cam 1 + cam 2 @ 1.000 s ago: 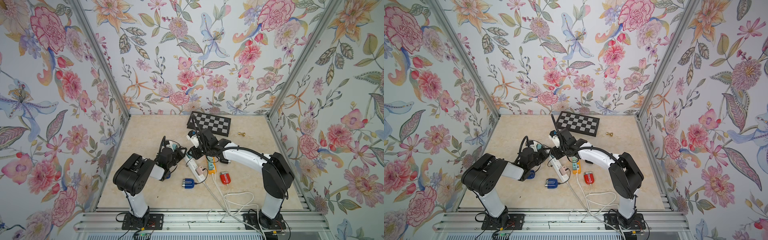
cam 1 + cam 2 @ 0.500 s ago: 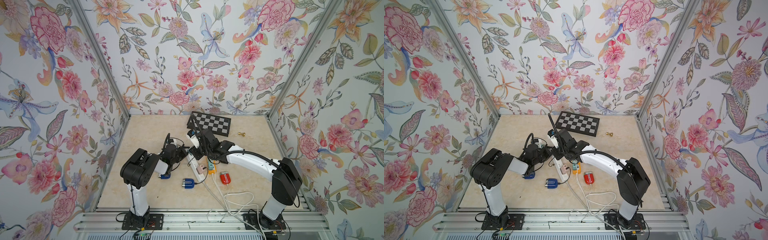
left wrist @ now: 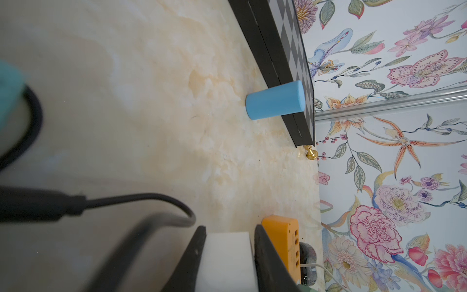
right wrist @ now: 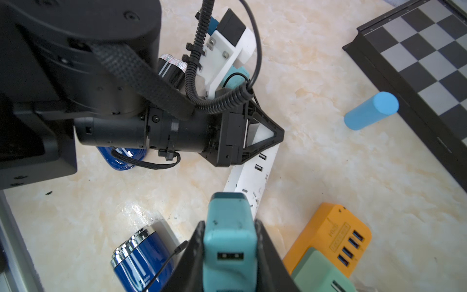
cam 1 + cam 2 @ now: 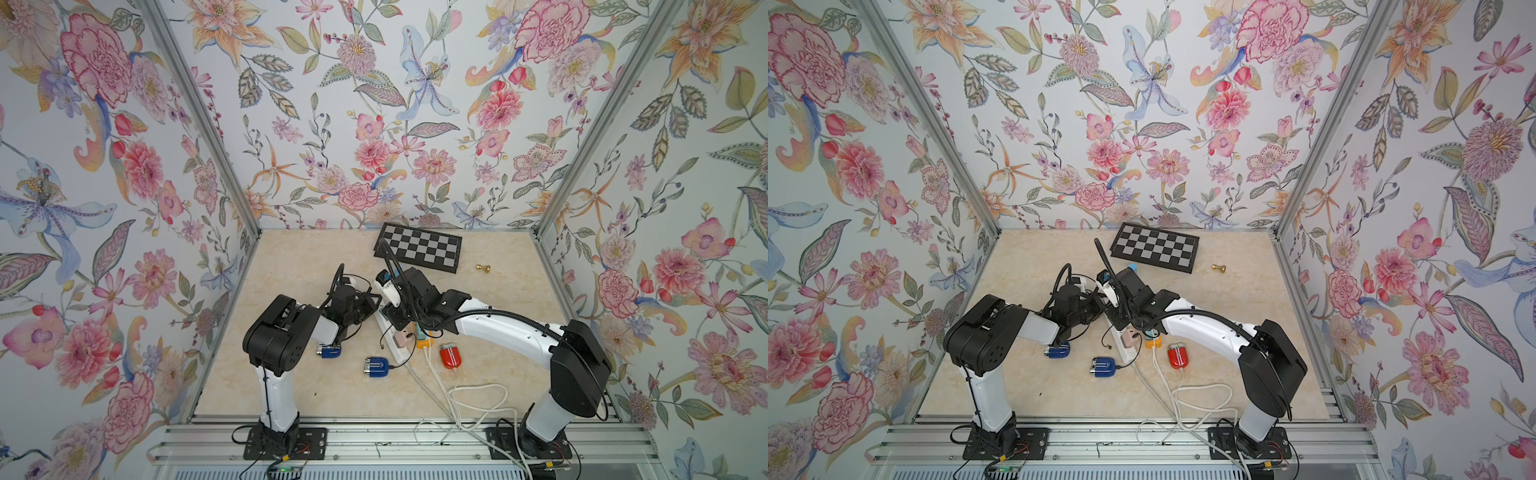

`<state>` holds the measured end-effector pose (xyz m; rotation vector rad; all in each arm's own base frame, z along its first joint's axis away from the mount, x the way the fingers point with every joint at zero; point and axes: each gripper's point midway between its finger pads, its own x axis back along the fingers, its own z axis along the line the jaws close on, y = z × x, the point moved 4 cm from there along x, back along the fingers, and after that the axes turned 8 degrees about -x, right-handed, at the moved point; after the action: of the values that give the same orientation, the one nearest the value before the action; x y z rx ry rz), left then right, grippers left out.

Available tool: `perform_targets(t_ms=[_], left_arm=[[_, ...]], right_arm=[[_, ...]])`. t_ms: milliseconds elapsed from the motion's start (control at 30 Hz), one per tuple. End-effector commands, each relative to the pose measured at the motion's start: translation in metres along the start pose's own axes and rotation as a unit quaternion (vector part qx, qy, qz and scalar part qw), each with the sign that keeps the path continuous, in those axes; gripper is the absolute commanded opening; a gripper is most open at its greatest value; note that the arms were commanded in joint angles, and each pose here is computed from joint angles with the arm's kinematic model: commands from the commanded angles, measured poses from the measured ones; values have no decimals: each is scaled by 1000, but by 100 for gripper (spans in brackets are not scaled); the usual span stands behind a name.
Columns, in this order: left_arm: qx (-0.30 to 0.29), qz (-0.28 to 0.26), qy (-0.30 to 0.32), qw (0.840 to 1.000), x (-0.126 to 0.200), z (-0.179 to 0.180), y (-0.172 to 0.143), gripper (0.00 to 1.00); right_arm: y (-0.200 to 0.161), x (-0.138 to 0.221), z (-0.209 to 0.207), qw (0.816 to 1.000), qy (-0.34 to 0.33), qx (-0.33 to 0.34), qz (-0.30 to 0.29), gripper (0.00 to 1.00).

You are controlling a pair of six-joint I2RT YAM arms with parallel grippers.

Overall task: Unplug the electric shaver
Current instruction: Place the socket at the center of the board.

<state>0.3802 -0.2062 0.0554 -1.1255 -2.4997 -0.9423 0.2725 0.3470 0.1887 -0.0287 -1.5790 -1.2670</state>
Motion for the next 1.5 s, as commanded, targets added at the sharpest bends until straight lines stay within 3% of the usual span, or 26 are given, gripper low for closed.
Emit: perform_targets(t_ms=[0,167,400,767,1133,1467], left_arm=[[-94,11,88,992,2,39,-13,38],[-105,14,107,989,8,38,-10,57],[-133,-6,126,983,22,24,7,68],[-193,-84,169,963,88,-22,66,86],[-192,-154,231,941,179,-15,121,91],[-189,-156,251,937,200,-5,120,91]], right_arm=[[3,14,3,1000,-4,2,-16,0],[-2,18,4,1000,-6,-3,-15,0],[-2,20,9,1000,15,-10,-13,0],[-1,20,48,989,150,-11,-2,0],[-5,-31,92,979,199,-25,41,1],[-12,-101,90,990,125,-36,59,4]])
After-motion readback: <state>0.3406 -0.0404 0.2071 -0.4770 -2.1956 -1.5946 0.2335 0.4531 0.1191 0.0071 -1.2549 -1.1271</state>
